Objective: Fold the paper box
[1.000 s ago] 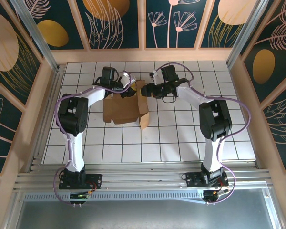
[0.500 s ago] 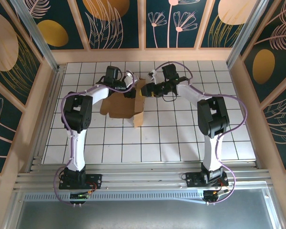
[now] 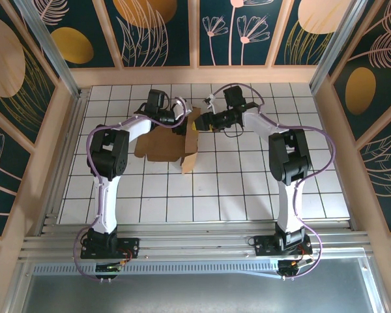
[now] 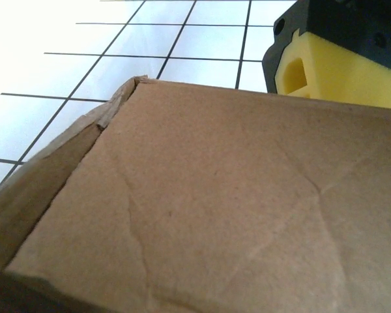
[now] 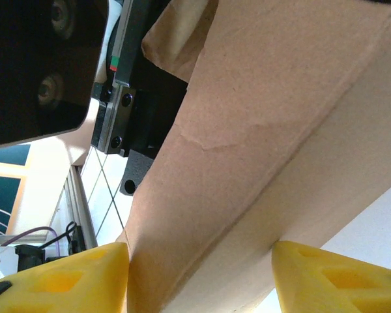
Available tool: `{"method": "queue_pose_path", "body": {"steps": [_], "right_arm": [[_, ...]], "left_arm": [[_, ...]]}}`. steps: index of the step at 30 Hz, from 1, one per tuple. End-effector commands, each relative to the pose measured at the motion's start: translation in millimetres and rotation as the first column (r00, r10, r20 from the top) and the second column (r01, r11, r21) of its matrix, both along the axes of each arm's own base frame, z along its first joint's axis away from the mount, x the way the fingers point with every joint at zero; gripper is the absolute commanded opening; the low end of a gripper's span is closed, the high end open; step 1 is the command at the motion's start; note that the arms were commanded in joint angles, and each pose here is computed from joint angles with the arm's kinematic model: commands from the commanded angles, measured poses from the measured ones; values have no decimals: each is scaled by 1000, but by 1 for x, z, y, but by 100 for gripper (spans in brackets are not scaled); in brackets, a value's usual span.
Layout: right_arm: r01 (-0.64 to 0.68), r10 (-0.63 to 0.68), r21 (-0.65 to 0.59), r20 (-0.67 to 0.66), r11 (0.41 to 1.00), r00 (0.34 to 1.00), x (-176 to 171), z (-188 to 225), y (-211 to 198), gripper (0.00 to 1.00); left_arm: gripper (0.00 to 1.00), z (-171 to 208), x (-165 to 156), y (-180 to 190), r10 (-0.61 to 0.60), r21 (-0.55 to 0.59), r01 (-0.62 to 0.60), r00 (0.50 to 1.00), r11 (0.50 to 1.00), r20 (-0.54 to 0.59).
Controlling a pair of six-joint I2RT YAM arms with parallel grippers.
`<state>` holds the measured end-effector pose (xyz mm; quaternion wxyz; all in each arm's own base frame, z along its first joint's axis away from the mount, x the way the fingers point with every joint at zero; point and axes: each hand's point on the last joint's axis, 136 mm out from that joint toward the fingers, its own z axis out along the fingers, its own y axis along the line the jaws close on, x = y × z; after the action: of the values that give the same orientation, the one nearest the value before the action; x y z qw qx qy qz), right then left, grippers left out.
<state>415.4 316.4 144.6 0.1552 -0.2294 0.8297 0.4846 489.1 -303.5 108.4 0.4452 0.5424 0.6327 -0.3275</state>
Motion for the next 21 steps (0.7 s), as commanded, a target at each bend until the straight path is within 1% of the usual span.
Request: {"method": "queue_pose_path", "body": {"steps": [1, 4, 6, 9, 12, 15, 21], "right_arm": [[43, -40, -70, 33, 997, 999, 13, -16, -8, 60], [53, -50, -73, 44, 996, 998, 15, -13, -11, 60], [54, -51, -76, 45, 996, 998, 15, -12, -11, 60], [58, -54, -83, 43, 995, 998, 14, -14, -12, 60], [65, -62, -91, 41, 994, 997, 15, -15, -13, 60], [68, -64, -92, 46, 993, 997, 14, -14, -13, 59], [69, -65, -87, 46, 994, 997, 14, -14, -13, 59]], "left_arm": [[78, 25, -30, -11, -105, -48, 106, 994, 993, 23], [87, 30, -34, -3, -60, -16, 61, 996, 998, 65], [90, 35, -34, 3, -18, 8, 17, 995, 1000, 100], [91, 44, -33, 11, 35, 22, -38, 990, 999, 138], [92, 58, -33, 17, 70, -8, -69, 989, 998, 133], [93, 66, -38, 20, 71, -30, -68, 991, 997, 116], [94, 70, -51, 25, 48, -34, -46, 996, 998, 73]]}}
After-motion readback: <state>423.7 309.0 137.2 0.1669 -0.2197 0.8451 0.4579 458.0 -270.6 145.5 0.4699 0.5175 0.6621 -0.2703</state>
